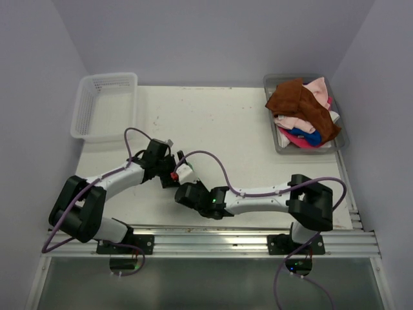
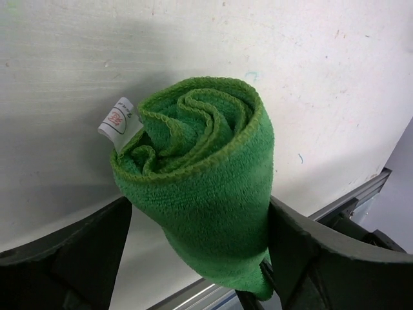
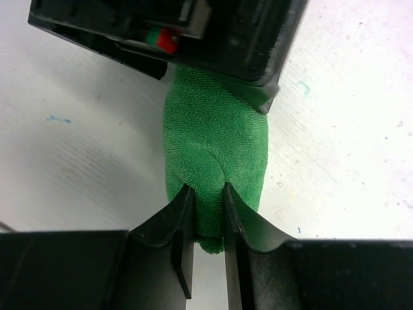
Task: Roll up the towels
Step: Roll the towel, then place the rolled towel into the container, then grab a towel with the right arm
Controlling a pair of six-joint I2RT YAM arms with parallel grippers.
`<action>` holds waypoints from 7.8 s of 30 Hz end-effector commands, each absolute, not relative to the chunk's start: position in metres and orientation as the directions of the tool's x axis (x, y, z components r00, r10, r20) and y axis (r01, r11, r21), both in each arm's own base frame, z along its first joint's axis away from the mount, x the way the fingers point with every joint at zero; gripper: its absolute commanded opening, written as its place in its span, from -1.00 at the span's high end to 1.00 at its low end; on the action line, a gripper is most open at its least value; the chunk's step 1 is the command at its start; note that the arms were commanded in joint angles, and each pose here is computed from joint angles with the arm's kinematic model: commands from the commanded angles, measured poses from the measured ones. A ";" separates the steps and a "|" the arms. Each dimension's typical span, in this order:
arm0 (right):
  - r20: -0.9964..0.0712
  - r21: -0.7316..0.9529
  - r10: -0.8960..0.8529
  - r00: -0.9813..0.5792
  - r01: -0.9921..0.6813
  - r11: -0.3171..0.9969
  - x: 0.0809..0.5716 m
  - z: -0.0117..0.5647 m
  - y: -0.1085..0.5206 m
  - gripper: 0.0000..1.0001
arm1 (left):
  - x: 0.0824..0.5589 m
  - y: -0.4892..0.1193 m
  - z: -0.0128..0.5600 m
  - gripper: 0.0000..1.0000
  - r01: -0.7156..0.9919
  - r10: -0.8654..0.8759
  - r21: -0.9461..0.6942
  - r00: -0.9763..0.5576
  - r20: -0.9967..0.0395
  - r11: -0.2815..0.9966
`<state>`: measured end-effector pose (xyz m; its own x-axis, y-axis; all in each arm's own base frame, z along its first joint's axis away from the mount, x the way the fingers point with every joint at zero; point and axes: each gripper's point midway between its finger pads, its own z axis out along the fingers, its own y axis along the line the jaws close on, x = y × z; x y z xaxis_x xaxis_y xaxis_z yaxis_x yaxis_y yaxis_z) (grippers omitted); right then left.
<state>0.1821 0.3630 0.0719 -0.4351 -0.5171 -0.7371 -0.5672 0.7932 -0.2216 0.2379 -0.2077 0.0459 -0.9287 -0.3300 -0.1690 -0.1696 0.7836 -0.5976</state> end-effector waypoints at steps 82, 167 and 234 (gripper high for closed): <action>-0.808 0.313 0.036 -0.588 -0.378 0.871 0.222 0.161 0.262 -0.57 | 0.329 -0.172 0.163 0.49 -0.096 -0.411 -0.602 -0.814 -0.411 0.793; -0.656 0.312 0.071 -0.751 -0.185 0.932 0.210 0.149 0.255 -0.56 | 0.707 0.166 0.066 -0.40 -0.307 -0.898 -0.880 0.139 -0.418 0.362; -0.786 0.090 0.105 -0.610 0.055 0.994 0.276 0.190 0.150 -0.65 | 0.492 -0.091 0.236 -0.97 -0.178 -0.375 -0.331 -0.430 -0.821 0.927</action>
<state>0.2508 0.1696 0.1647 -0.6521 0.0647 -0.7554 -0.0075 0.9958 0.0917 0.5143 -0.0933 0.2785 -0.3256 -0.4486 -0.8323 -0.1296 0.8932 -0.4307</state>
